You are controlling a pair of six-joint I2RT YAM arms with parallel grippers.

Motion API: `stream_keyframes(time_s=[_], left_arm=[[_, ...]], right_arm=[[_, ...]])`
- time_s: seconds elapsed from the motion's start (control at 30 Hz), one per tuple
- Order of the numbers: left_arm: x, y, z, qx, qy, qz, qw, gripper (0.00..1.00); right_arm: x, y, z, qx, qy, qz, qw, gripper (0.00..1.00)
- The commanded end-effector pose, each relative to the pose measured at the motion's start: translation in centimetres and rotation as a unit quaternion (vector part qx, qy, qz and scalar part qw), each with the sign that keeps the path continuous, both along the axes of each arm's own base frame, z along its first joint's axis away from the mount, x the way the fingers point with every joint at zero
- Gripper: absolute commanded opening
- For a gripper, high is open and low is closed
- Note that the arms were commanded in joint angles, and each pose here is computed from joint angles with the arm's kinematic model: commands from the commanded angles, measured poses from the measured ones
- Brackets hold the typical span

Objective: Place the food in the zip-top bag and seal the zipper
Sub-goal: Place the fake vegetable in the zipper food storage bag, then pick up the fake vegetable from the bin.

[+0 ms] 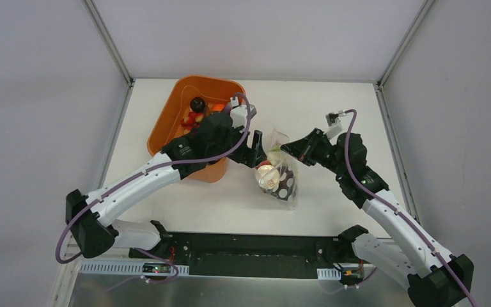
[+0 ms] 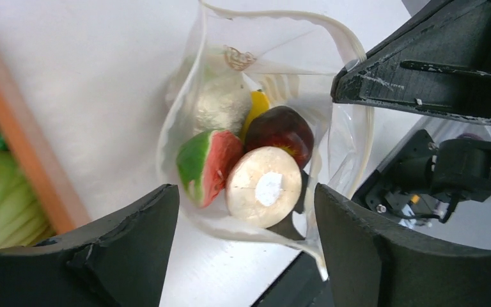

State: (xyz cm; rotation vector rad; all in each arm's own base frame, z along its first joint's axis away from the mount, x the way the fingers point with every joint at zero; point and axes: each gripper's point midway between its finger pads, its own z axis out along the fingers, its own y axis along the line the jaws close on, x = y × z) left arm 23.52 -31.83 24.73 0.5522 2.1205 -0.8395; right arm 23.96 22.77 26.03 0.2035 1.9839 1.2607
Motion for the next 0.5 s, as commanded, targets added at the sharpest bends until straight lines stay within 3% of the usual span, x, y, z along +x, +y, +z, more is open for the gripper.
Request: stream_keyframes(time_s=[0.0,0.23,0.47], left_arm=[[1.6,3.8,3.8,0.041,-0.101,0.052,0.993,0.8],[5.2,10.5,3.1,0.133,-0.133,0.179,0.966,0.91],[8.8,16.3,0.7,0.123,-0.068,0.276,0.951,0.93]], right_arm=[[0.1,0.2,2.8,0.029,-0.045,0.004,0.999,0.02],[0.1,0.3,2.6,0.028,-0.044,0.004,0.999,0.02],[0.1,0.2,2.6,0.027,-0.044,0.003,0.999,0.02]])
